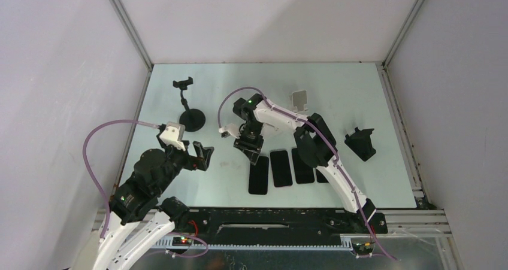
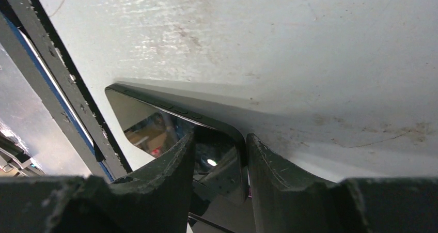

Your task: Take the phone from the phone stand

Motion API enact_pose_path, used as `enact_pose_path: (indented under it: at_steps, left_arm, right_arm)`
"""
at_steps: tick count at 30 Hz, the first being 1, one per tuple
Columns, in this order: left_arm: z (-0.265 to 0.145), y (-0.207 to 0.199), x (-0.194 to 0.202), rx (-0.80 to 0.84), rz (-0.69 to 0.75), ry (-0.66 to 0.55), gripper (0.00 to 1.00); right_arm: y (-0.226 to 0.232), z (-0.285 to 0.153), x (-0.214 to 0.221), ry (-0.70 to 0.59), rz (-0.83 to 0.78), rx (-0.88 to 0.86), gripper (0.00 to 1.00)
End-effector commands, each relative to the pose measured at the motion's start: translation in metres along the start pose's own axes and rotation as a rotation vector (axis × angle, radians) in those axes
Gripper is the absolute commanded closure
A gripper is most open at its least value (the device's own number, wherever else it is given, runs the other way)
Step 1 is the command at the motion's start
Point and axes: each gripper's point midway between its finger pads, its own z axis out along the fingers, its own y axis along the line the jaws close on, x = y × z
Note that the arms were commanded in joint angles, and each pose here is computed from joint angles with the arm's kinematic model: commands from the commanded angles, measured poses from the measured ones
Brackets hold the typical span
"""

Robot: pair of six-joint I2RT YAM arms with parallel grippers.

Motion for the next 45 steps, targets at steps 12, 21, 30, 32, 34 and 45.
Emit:
enact_pose_path:
  at_steps: [12, 21, 30, 32, 34, 45]
  left_arm:
    - [0.002, -0.003, -0.007, 0.009, -0.009, -0.025, 0.02]
    - [0.002, -0.003, -0.008, 0.007, -0.012, -0.030, 0.02]
    - [0.001, -0.001, -0.008, 0.000, -0.014, -0.034, 0.02]
    - [0.001, -0.001, -0.008, 0.000, -0.014, -0.035, 0.02]
    - [0.001, -0.001, -0.008, -0.001, -0.014, -0.034, 0.02]
    - [0.002, 0.001, -0.007, -0.014, -0.015, -0.027, 0.02]
  right_arm:
    - [-0.018, -0.006, -0.007, -0.026, -0.014, 0.064, 0.54]
    - [-0.012, -0.069, -0.040, -0.212, -0.056, 0.246, 0.50]
    - [-0.002, -0.147, -0.067, -0.519, -0.004, 0.448, 0.41]
    - [-0.003, -0.164, -0.065, -0.595, 0.049, 0.506, 0.41]
    - [-0.008, -0.183, -0.059, -0.676, 0.163, 0.582, 0.41]
    - [0.009, -0.249, 0.025, -0.936, 0.529, 0.809, 0.41]
